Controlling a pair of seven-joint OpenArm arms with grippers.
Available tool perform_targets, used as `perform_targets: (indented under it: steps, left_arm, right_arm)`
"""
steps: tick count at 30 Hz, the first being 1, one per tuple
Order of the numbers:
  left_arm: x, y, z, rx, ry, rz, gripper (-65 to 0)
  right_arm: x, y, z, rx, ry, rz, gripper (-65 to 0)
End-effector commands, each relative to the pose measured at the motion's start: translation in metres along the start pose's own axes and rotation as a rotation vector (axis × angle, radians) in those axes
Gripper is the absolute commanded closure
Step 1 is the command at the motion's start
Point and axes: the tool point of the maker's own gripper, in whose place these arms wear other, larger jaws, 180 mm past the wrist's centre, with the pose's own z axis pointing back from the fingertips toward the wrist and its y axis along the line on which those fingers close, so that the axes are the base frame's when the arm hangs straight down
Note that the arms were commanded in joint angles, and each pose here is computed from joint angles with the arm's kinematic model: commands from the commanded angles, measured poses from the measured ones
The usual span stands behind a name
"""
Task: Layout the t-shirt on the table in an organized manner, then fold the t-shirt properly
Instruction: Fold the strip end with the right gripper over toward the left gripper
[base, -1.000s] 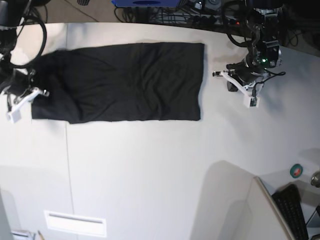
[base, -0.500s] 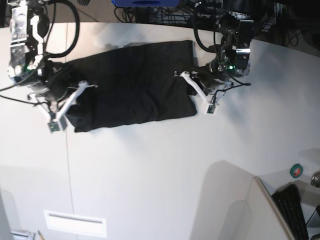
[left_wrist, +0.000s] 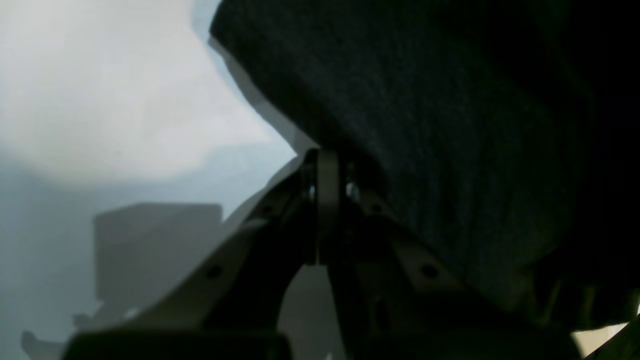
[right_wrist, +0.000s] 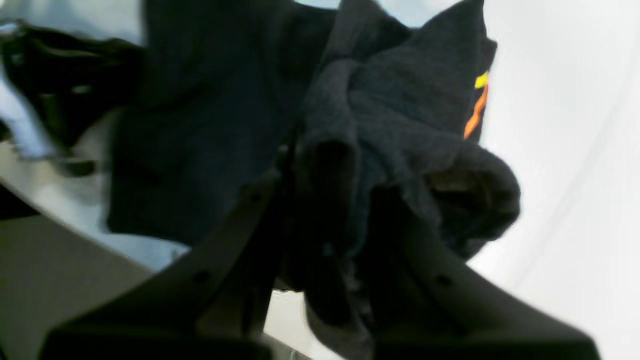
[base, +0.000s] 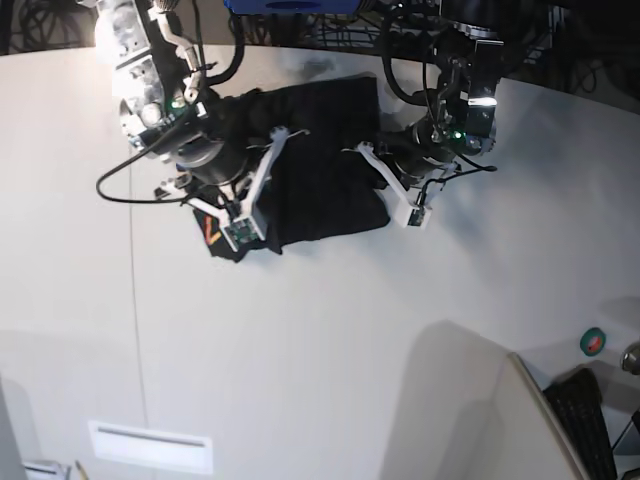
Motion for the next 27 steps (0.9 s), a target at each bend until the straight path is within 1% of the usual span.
perform_targets:
  steps: [1, 6, 9, 12, 16, 20, 23, 27]
  left_arm:
    - [0.008, -0.002, 0.002, -0.006, -0.023, -0.008, 0.0]
    - [0.008, -0.002, 0.002, -0.006, -0.023, -0.008, 0.0]
    - [0.008, -0.002, 0.002, -0.006, -0.023, -0.008, 0.0]
    - [0.008, -0.002, 0.002, -0.006, -0.023, -0.008, 0.0]
    - [0.008, -0.002, 0.002, -0.006, -0.023, -0.008, 0.0]
    - [0.008, -0.001, 0.002, -0.003, -0.022, -0.008, 0.0]
    - [0.008, -0.001, 0.002, -0.003, -0.022, -0.008, 0.0]
    - [0.008, 0.001, 0.002, 0.001, -0.023, -0.004, 0.0]
  right_arm:
    - [0.017, 0.004, 0.003, 0.005, -0.056, 0.003, 0.0]
    - [0.021, 0.030, 0.002, 0.054, -0.062, 0.032, 0.0]
    - [0.023, 0.039, -0.002, 0.071, -0.063, 0.046, 0.0]
    - [0.025, 0.049, -0.004, 0.090, -0.063, 0.035, 0.0]
    - [0.031, 0.051, -0.005, 0.094, -0.073, 0.033, 0.0]
    - [0.024, 0.051, -0.014, 0.098, -0.042, 0.033, 0.0]
    - [0.028, 0.062, -0.014, 0.142, -0.047, 0.000, 0.0]
    - [0.024, 0.061, -0.024, 0.139, -0.018, 0.002, 0.0]
